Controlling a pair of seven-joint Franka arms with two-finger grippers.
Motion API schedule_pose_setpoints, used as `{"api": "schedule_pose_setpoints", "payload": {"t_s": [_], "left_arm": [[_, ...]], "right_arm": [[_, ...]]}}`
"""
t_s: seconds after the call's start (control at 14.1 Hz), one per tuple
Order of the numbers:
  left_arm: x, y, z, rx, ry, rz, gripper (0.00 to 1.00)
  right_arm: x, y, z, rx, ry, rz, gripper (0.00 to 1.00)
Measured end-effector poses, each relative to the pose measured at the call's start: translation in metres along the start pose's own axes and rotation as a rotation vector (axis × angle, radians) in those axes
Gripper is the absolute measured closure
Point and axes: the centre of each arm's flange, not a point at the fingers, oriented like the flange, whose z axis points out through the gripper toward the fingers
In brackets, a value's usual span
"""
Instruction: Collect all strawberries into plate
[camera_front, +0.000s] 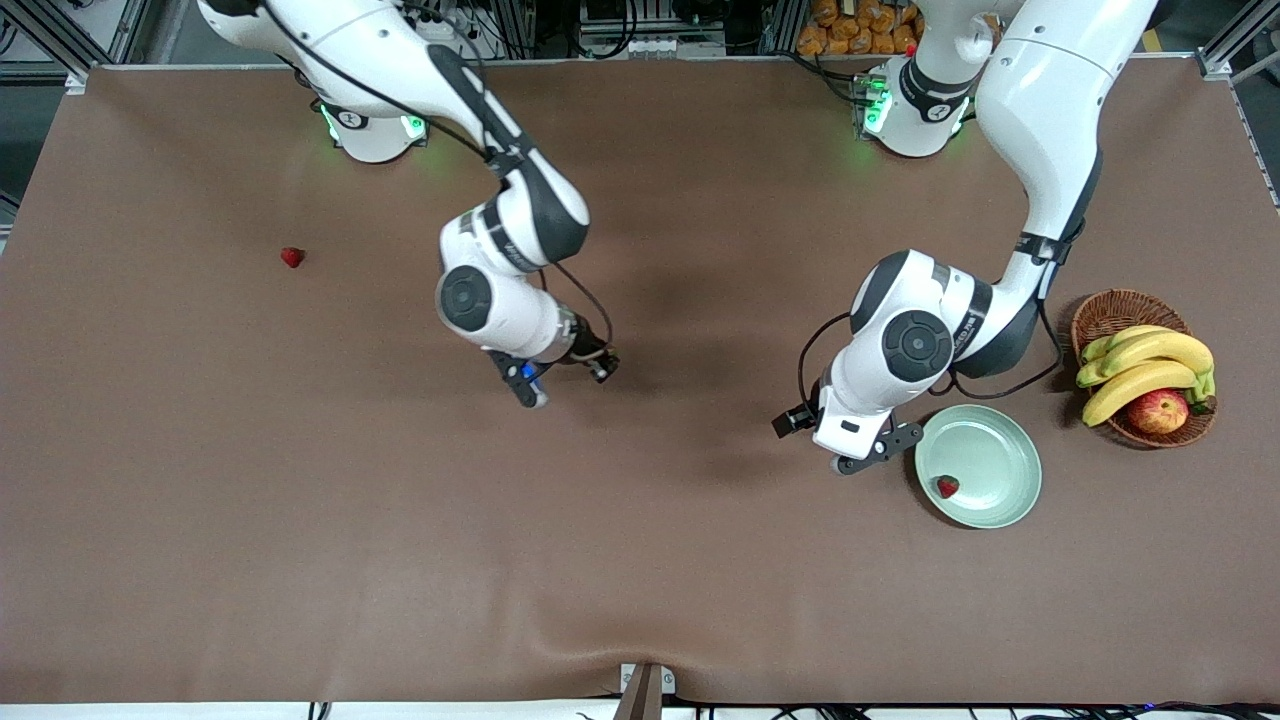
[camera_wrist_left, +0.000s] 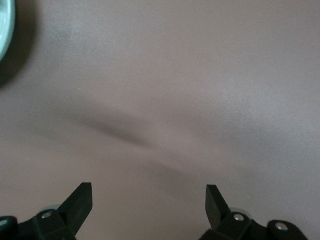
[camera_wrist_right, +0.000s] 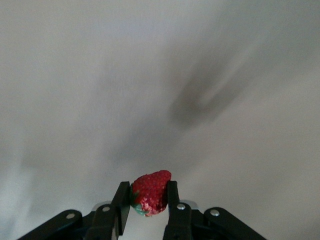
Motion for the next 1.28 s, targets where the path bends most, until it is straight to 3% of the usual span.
{"api": "schedule_pose_setpoints", "payload": {"t_s": [0.21, 0.5, 0.57, 0.92, 0.99, 1.28], "left_arm": [[-0.001, 0.001, 0.002, -0.001, -0.001, 0.002, 0.0], [-0.008, 0.007, 0.01, 0.0, -0.006, 0.016, 0.0], [-0.011, 0.009, 0.012, 0.001, -0.008, 0.019, 0.0], [-0.029, 0.024, 0.019, 0.004, -0.013, -0.006, 0.0], [-0.032, 0.027, 0.02, 0.005, -0.014, -0.018, 0.0], [-0.055, 0.043, 0.032, 0.013, -0.024, -0.088, 0.0]], "right_arm": [[-0.023, -0.003, 0.034, 0.009, 0.014, 0.029, 0.66], [-0.027, -0.005, 0.055, 0.041, 0.032, 0.042, 0.65], [-0.03, -0.004, 0.06, 0.04, 0.033, 0.044, 0.61], [-0.033, -0.009, 0.061, 0.052, 0.037, 0.043, 0.12], [-0.028, -0.012, 0.056, 0.055, 0.04, 0.049, 0.06], [0.028, -0.022, 0.009, -0.001, 0.013, 0.016, 0.03]]}}
